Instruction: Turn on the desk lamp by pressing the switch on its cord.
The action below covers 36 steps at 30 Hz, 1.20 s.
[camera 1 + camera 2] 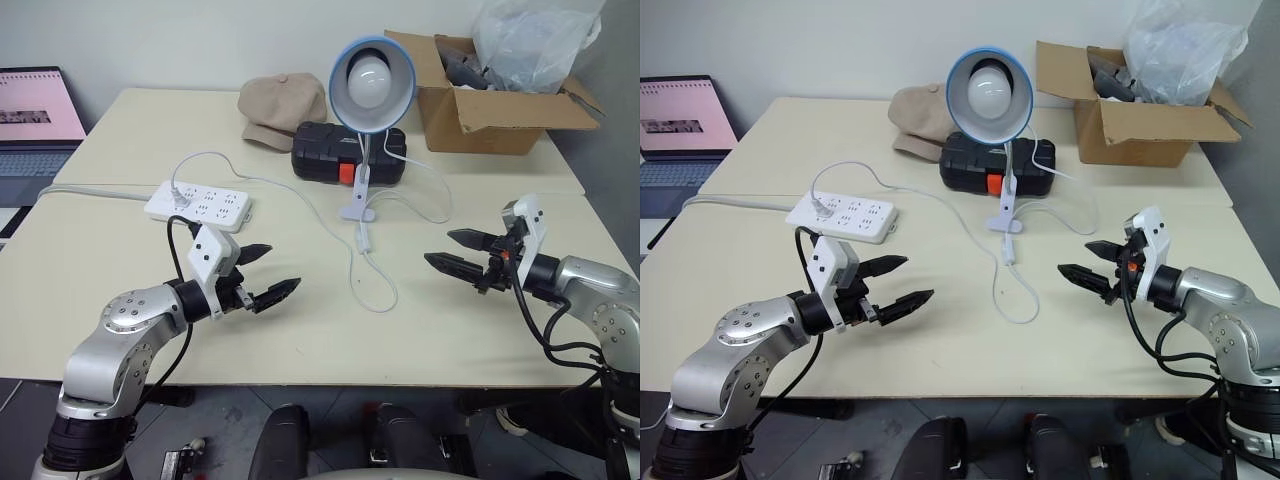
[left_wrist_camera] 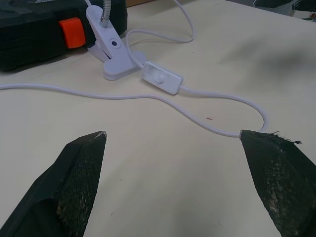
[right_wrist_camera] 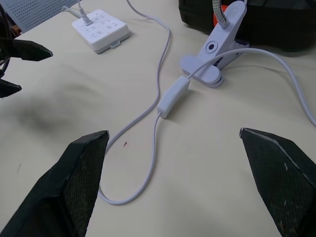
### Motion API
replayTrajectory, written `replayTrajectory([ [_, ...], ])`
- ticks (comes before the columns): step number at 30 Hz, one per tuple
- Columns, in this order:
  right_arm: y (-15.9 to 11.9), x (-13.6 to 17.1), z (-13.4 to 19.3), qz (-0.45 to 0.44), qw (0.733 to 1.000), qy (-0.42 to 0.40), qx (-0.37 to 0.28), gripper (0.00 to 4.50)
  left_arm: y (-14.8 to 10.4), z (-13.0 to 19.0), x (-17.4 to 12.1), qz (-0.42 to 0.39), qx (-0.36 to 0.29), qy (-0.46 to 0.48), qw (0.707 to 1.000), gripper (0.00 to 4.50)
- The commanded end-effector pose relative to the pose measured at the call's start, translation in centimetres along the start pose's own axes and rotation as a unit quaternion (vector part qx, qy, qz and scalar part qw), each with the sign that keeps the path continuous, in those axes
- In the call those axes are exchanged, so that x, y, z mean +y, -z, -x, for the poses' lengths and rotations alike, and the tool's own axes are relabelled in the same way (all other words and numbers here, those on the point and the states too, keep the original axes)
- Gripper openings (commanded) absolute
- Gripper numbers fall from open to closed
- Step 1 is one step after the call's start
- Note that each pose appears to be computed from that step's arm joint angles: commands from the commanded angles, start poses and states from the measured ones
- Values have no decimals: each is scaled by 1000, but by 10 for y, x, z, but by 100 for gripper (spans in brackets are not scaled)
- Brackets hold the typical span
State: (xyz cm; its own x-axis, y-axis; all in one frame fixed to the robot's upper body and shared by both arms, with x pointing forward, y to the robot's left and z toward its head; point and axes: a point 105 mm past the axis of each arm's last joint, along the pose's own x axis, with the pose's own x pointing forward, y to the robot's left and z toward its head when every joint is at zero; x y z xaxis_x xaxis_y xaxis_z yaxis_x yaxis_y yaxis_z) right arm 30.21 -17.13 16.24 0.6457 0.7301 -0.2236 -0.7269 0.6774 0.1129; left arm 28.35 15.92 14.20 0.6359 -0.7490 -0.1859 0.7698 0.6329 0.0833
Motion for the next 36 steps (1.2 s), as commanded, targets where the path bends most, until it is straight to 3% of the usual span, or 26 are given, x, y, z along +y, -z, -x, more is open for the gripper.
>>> replayTrajectory([
  [1, -9, 2, 2, 23, 1000, -1, -9, 445, -11, 4, -6, -14, -17, 21, 1000, 450],
  [10, -9, -2, 2, 33, 999, 11, -5, 445, -7, 19, 6, -43, 34, 5, 998, 450],
  [16, -7, -5, 1, 30, 999, 15, 7, 445, -31, 32, 5, -29, -5, 55, 998, 450],
  [21, -5, -4, -1, 19, 1000, 12, 21, 445, -30, 42, 11, -13, 7, 59, 998, 450],
  [29, -7, -5, -8, 16, 998, -11, 66, 445, -41, 24, 10, -13, -3, 64, 998, 450],
  [36, -24, -1, -30, -46, 993, -50, 97, 445, -27, 11, 0, -26, 22, 87, 996, 450],
])
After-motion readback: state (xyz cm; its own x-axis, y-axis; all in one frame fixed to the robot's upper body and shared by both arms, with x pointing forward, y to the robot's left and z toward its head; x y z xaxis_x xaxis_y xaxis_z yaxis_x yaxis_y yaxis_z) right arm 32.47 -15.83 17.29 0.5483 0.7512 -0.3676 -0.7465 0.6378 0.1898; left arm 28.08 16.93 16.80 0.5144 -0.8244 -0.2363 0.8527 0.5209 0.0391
